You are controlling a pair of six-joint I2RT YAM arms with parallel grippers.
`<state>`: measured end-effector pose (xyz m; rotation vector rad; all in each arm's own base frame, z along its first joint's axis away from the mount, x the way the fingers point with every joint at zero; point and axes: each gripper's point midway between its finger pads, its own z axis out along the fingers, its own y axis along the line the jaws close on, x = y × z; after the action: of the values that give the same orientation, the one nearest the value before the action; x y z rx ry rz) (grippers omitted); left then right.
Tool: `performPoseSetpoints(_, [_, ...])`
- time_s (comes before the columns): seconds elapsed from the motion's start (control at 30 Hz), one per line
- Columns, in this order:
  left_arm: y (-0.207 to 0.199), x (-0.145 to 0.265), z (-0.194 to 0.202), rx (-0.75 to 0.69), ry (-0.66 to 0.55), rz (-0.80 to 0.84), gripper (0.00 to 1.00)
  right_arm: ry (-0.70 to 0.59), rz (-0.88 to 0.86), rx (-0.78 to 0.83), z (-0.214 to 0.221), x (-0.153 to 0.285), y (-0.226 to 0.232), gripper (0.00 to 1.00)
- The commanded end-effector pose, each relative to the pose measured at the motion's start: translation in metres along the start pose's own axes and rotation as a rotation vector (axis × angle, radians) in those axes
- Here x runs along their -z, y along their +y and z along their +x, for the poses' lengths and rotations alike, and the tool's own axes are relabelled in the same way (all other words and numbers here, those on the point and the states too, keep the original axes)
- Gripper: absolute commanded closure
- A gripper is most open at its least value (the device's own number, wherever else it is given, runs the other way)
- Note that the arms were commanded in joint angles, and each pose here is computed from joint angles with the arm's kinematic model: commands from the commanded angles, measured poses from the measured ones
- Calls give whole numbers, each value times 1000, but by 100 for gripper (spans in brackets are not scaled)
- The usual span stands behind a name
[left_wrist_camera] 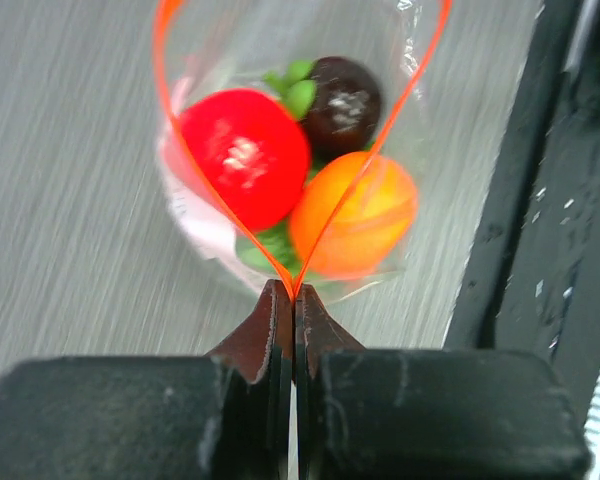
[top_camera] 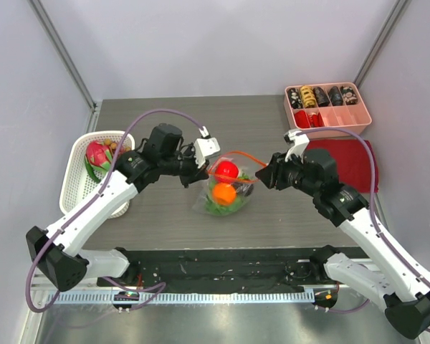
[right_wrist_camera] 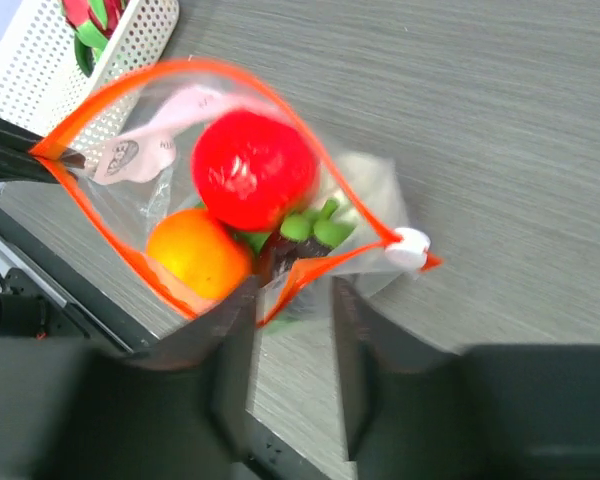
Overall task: Place the food in the zip-top bag and seal the zipper
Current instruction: Adjust the zipper food storage bag at the center of the board.
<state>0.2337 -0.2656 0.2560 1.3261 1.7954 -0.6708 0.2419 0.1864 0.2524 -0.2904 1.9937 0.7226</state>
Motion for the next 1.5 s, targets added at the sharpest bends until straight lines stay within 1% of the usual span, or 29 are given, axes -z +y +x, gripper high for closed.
performPoseSetpoints(0.0, [14, 10, 11, -50, -8, -23, 100, -35, 7, 81, -16, 4, -1, 49])
performPoseSetpoints(0.03, [15, 12, 14, -37, -22, -4, 100, -20, 20, 100, -11, 5, -5, 38])
performPoseSetpoints(0.07, [23, 15, 21, -9, -23, -8, 100, -11, 24, 132, -8, 6, -8, 33])
performPoseSetpoints(0.1, [22, 15, 23, -6, -31, 13, 100, -13, 16, 218, -7, 12, -9, 28])
performPoseSetpoints(0.13, [26, 16, 25, -46, -31, 14, 100, 15, -4, 277, 2, 15, -10, 21])
performPoseSetpoints(0.2, [32, 20, 28, -77, -50, 16, 100, 0, -6, 384, 5, 24, -14, 16])
performPoseSetpoints(0.23, [33, 21, 28, -111, -60, 21, 100, -15, -17, 500, 12, 31, -18, 14])
performPoseSetpoints(0.3, [41, 22, 37, -118, -68, 10, 100, -25, -49, 598, 25, 34, -20, 15])
performPoseSetpoints(0.33, [41, 21, 38, -133, -74, 26, 100, -59, -57, 672, 36, 33, -26, 15])
performPoseSetpoints(0.37, [44, 22, 42, -121, -72, 22, 100, -86, -77, 713, 41, 32, -25, 14])
performPoseSetpoints(0.43, [42, 20, 44, -104, -79, 57, 100, -171, -103, 773, 51, 23, -27, 13])
performPoseSetpoints(0.47, [44, 22, 45, -110, -88, 60, 100, -234, -116, 804, 48, 25, -23, 13])
performPoseSetpoints(0.53, [43, 23, 49, -117, -103, 68, 100, -314, -151, 821, 52, 16, -19, 13])
performPoseSetpoints(0.63, [45, 23, 53, -189, -129, 35, 100, -374, -174, 799, 50, 3, -16, 13])
performPoseSetpoints(0.67, [45, 23, 54, -198, -134, 24, 100, -382, -182, 790, 49, 0, -14, 13])
performPoseSetpoints(0.7, [46, 23, 53, -215, -143, 18, 100, -354, -200, 747, 54, -8, -14, 15])
performPoseSetpoints(0.77, [45, 23, 54, -216, -143, 14, 100, -381, -236, 727, 45, -11, -5, 17])
performPoseSetpoints(0.8, [45, 23, 54, -216, -146, 16, 100, -396, -251, 678, 39, -15, 0, 19])
performPoseSetpoints(0.9, [44, 24, 55, -210, -147, 23, 100, -427, -272, 610, 32, -21, 4, 20])
performPoseSetpoints(1.1, [45, 25, 55, -223, -144, 28, 100, -477, -293, 603, 20, -28, 11, 21])
performPoseSetpoints(1.17, [43, 24, 57, -220, -135, 35, 100, -464, -298, 612, 24, -34, 9, 23])
performPoseSetpoints(1.23, [44, 25, 58, -223, -131, 30, 100, -479, -307, 618, 22, -34, 11, 26])
performPoseSetpoints(1.27, [45, 25, 58, -224, -130, 29, 100, -474, -315, 618, 24, -36, 12, 28])
performPoseSetpoints(1.3, [44, 25, 58, -223, -130, 30, 100, -484, -318, 619, 22, -36, 13, 34])
performPoseSetpoints(1.33, [44, 25, 58, -223, -130, 30, 100, -487, -325, 619, 21, -37, 14, 37])
performPoseSetpoints(1.37, [45, 25, 58, -223, -129, 29, 100, -490, -327, 624, 21, -37, 14, 43])
performPoseSetpoints(1.4, [44, 25, 58, -226, -129, 32, 100, -499, -329, 629, 19, -36, 15, 54])
performPoseSetpoints(1.47, [45, 25, 58, -224, -127, 29, 100, -496, -328, 630, 20, -38, 14, 58])
